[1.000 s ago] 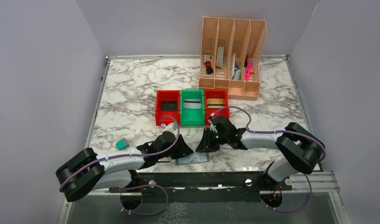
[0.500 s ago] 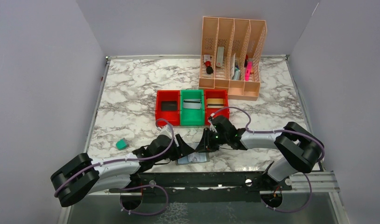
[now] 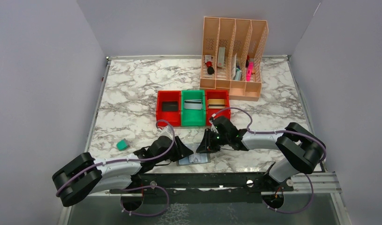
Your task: Take the credit cards out of the card holder
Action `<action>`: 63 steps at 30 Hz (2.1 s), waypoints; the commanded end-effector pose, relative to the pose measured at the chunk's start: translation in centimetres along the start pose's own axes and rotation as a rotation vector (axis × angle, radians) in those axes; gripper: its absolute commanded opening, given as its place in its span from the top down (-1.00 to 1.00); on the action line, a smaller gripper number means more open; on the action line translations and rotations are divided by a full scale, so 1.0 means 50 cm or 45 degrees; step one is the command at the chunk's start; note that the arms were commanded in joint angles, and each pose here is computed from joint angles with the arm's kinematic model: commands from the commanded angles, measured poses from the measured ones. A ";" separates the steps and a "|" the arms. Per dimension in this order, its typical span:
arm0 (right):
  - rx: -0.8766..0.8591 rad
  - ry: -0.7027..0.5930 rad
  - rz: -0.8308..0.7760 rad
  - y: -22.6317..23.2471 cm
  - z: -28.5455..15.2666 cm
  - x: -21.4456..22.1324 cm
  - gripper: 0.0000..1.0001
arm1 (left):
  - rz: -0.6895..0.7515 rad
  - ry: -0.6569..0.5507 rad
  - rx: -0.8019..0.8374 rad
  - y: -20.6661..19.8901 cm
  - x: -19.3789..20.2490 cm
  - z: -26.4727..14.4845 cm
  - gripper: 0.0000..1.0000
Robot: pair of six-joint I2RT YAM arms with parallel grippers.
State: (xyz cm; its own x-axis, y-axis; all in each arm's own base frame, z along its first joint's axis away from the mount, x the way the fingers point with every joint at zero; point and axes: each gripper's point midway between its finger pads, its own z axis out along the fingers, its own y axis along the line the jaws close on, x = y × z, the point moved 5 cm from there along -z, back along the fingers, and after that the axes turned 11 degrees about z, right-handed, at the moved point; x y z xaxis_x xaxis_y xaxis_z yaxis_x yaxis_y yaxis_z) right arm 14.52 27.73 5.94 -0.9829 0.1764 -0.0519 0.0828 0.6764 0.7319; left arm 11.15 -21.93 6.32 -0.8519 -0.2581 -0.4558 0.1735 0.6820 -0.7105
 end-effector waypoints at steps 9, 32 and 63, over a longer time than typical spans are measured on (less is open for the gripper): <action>0.216 0.015 0.044 -0.085 0.008 0.022 0.41 | 0.075 0.151 -0.074 0.015 0.027 0.025 0.40; 0.226 0.010 0.036 -0.080 0.008 0.018 0.41 | 0.085 0.037 -0.030 0.007 0.005 -0.008 0.98; -0.326 -0.888 -0.288 0.029 -0.198 -0.079 -0.16 | 0.251 -0.245 0.034 -0.088 -0.109 -0.089 1.00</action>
State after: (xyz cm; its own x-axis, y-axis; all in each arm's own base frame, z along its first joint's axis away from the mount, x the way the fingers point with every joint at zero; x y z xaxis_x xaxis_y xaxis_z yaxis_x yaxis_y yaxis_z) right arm 14.75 23.09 12.52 -0.8021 0.3710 -0.4680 -0.2385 0.5195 0.8205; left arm 11.91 -20.27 12.18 -0.7438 -0.2392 -0.6241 0.2983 0.7167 -0.6303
